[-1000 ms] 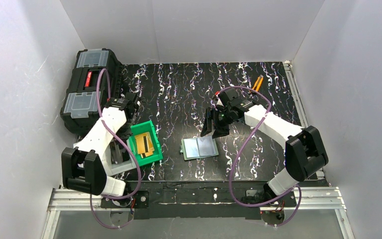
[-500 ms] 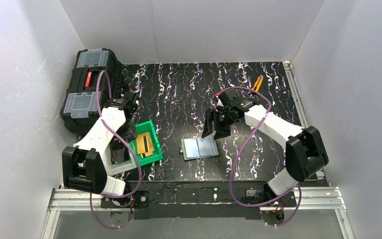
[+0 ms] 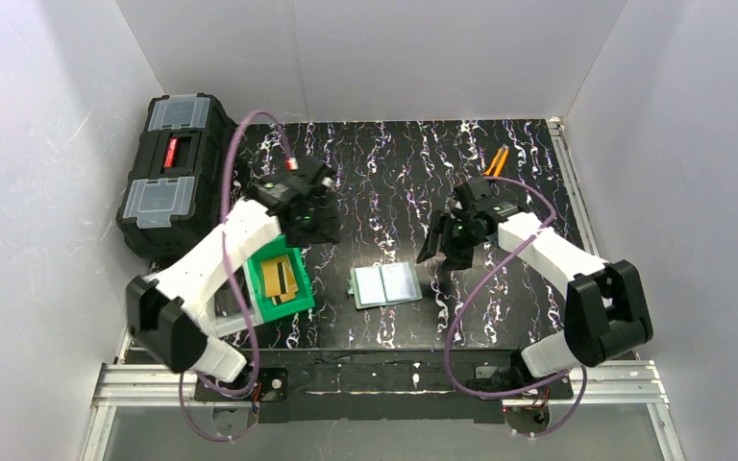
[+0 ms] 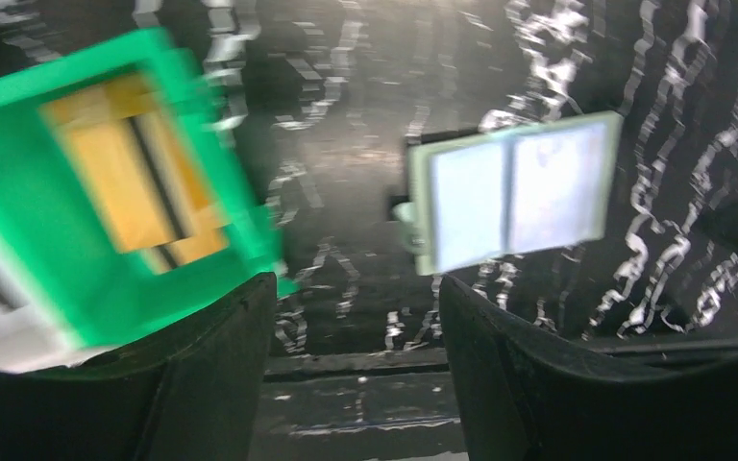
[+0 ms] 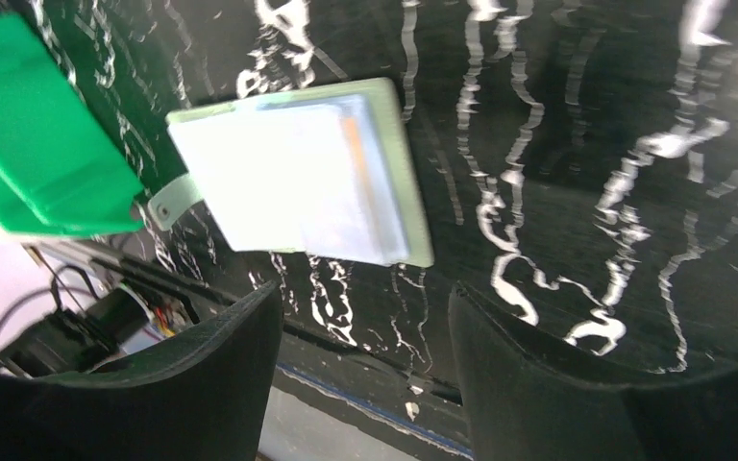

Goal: Take the credit cards out of the card holder
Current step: Remove the credit card from the card holder.

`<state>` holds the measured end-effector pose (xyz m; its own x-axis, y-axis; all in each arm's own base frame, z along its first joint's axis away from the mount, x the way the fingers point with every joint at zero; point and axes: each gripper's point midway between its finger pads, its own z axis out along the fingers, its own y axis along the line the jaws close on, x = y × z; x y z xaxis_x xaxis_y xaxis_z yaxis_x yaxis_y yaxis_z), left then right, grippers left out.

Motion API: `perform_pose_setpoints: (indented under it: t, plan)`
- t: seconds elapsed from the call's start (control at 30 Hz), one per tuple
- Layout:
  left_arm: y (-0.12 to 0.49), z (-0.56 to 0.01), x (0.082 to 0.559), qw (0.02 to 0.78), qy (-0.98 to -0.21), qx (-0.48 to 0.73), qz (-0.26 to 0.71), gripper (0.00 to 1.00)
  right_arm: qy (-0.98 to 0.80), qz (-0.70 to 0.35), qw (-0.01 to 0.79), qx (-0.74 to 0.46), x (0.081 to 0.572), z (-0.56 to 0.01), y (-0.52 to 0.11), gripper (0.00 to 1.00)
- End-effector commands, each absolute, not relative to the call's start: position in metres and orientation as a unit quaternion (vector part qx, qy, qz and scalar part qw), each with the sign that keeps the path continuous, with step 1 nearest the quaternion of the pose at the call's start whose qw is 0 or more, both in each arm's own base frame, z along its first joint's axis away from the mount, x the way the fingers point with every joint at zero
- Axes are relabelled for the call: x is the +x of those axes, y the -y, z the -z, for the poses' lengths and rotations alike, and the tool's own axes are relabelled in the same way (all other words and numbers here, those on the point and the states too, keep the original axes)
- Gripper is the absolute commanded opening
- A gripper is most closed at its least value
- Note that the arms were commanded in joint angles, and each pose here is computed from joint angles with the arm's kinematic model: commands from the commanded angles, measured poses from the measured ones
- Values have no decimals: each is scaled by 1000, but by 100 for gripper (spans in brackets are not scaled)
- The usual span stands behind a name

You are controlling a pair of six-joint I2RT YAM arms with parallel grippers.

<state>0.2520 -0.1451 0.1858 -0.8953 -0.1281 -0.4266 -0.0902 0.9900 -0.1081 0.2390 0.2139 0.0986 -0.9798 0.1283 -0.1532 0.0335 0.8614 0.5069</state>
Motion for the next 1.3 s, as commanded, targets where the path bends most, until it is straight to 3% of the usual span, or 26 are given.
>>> perform_pose_setpoints:
  t: [0.0, 0.17, 0.33, 0.77, 1.13, 1.27]
  plan:
    - [228, -167, 256, 201, -976, -9, 86, 60, -951, -254, 132, 112, 250, -105, -185, 71]
    - [296, -125, 248, 178, -979, 76, 70, 56, -947, -237, 143, 164, 246, -100, -159, 71]
    - [326, -88, 247, 159, -978, 122, 54, 51, -947, -229, 129, 186, 240, -92, -148, 71]
    - [342, -55, 228, 131, -976, 154, 76, 49, -947, -228, 120, 193, 239, -83, -148, 71]
    - [328, -18, 213, 108, -979, 169, 24, 49, -948, -231, 112, 189, 242, -78, -151, 71]
    - [316, -2, 209, 96, -981, 168, -12, 44, -948, -231, 111, 187, 243, -77, -152, 71]
